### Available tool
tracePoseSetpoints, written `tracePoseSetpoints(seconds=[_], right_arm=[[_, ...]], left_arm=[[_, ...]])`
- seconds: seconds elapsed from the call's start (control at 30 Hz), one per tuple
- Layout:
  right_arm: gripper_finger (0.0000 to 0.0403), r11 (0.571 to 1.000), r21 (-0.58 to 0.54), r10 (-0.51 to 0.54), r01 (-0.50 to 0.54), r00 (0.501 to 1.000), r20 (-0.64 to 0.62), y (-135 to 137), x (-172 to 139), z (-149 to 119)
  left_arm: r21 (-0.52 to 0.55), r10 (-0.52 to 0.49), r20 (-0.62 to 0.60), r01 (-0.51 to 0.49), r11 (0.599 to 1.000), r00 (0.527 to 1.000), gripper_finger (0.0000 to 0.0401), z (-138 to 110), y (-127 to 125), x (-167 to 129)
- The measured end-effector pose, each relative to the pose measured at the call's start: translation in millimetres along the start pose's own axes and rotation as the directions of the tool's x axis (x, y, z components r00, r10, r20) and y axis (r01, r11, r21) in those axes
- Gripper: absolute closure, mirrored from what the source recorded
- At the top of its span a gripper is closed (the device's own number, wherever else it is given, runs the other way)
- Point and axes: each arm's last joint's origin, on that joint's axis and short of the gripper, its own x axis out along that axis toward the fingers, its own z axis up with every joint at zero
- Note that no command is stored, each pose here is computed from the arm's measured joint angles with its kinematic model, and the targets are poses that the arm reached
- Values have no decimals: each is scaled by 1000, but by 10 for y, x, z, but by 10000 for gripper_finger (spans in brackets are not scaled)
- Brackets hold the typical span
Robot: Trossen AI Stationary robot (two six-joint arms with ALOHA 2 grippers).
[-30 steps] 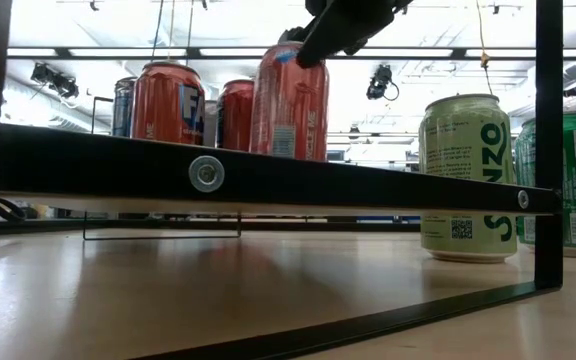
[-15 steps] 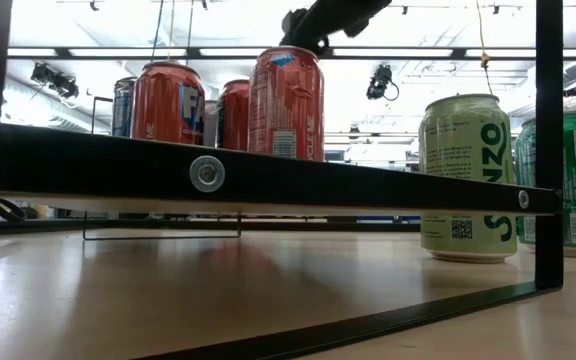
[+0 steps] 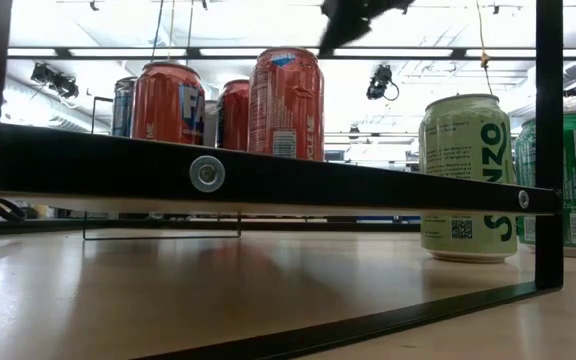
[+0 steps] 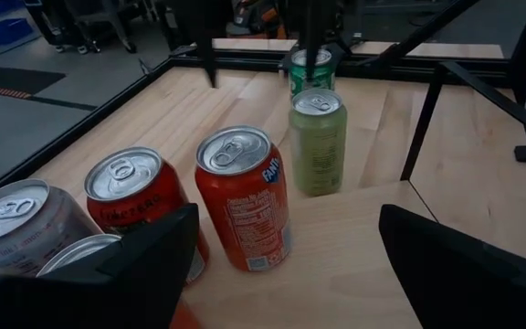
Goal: Place canned beverage on shelf
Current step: Put the green soda can on the shelf
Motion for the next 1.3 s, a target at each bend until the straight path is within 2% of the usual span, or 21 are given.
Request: tracePoseSetpoints(seconds=[0.23,0.43,0.6,0.7,0.87,1.07,1.2,1.3], right_arm=[[50,997,67,37,-22,973,-228,145,-27,-200],[50,994,109,68,-32,936,-345,320,-39,-322],[50,997,54,-31,54,930,-367,497,-24,-327],[50,996,48,-57,82,918,-392,586,-52,-348],[50,986,98,-65,134,857,-511,666,-117,-462],[50,966,144,-90,213,805,-587,722,-167,-550],[50,958,158,-98,241,788,-608,724,-201,-699],[50,947,179,-114,266,803,-586,709,-296,-797]], left_arm=[[-14,-1,0,1,1000,1000,51,0,0,0],[-12,0,-1,0,1000,1000,51,-1,0,-1],[-9,1,-2,-1,1000,1000,51,-4,1,0],[-9,1,-2,-1,1000,1000,51,-4,1,0],[-9,1,-2,-1,1000,1000,51,-4,1,0],[-7,-2,-6,2,1000,1000,51,-6,1,0],[-5,-14,-16,14,1000,1000,51,-9,-2,0],[5,-14,-20,14,1000,1000,51,-8,2,9]])
